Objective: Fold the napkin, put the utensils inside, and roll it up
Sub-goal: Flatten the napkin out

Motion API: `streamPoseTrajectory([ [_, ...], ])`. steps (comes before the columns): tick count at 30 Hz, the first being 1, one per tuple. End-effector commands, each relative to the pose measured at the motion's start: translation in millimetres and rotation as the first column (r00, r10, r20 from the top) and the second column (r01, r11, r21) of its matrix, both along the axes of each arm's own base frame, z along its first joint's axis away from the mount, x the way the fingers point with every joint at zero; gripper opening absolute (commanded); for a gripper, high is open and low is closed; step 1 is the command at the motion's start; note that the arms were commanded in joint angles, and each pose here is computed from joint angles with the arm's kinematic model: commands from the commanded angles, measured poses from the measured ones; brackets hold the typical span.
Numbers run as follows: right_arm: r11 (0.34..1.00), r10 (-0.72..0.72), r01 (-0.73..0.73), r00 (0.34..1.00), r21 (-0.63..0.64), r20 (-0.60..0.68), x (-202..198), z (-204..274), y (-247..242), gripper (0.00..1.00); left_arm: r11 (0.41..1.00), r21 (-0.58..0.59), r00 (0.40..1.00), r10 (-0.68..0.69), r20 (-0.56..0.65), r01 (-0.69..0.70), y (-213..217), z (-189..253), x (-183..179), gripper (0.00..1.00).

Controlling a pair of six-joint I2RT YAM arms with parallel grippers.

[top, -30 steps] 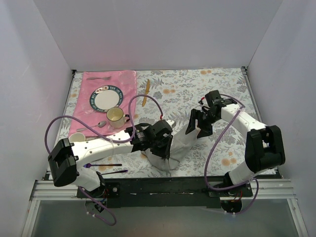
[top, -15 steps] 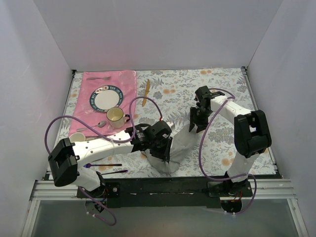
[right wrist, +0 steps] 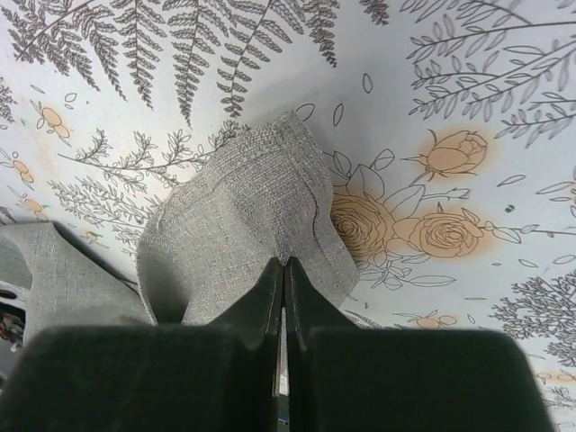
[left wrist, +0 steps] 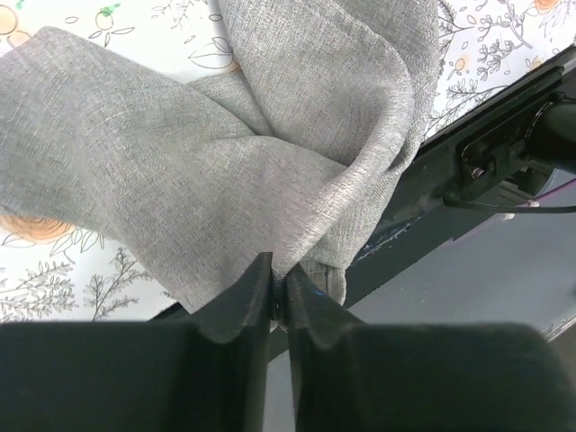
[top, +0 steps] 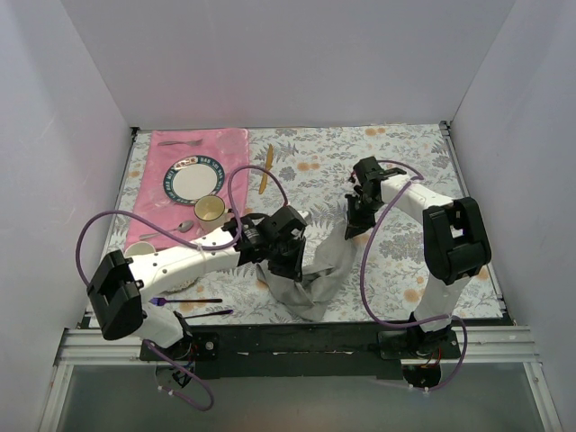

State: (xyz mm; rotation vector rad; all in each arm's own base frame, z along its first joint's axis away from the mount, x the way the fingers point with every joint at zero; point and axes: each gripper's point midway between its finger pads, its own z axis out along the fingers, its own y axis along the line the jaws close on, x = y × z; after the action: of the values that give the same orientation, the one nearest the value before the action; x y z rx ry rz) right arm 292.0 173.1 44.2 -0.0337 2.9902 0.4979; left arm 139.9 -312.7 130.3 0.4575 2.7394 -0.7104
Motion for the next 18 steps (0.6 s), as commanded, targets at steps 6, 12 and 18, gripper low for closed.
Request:
streamPoseTrajectory([
  [6,0.98,-0.041,0.109,0.931,-0.168,0.363,29.6,134.0,-47.4,0.01,0.994,-0.075,0.956,0.098,0.275,-0.081,-16.4,126.5,71.9,0.0],
  [12,0.95,-0.143,0.29,0.734,-0.115,0.664,3.0,254.7,-94.4,0.01,0.969,-0.199,0.854,0.224,0.469,-0.146,-15.9,227.7,109.2,0.0],
  [18,0.927,-0.227,0.373,0.485,0.035,0.845,-52.4,355.0,-131.7,0.01,0.897,-0.417,0.725,0.384,0.572,-0.146,-0.4,317.9,118.1,0.0],
])
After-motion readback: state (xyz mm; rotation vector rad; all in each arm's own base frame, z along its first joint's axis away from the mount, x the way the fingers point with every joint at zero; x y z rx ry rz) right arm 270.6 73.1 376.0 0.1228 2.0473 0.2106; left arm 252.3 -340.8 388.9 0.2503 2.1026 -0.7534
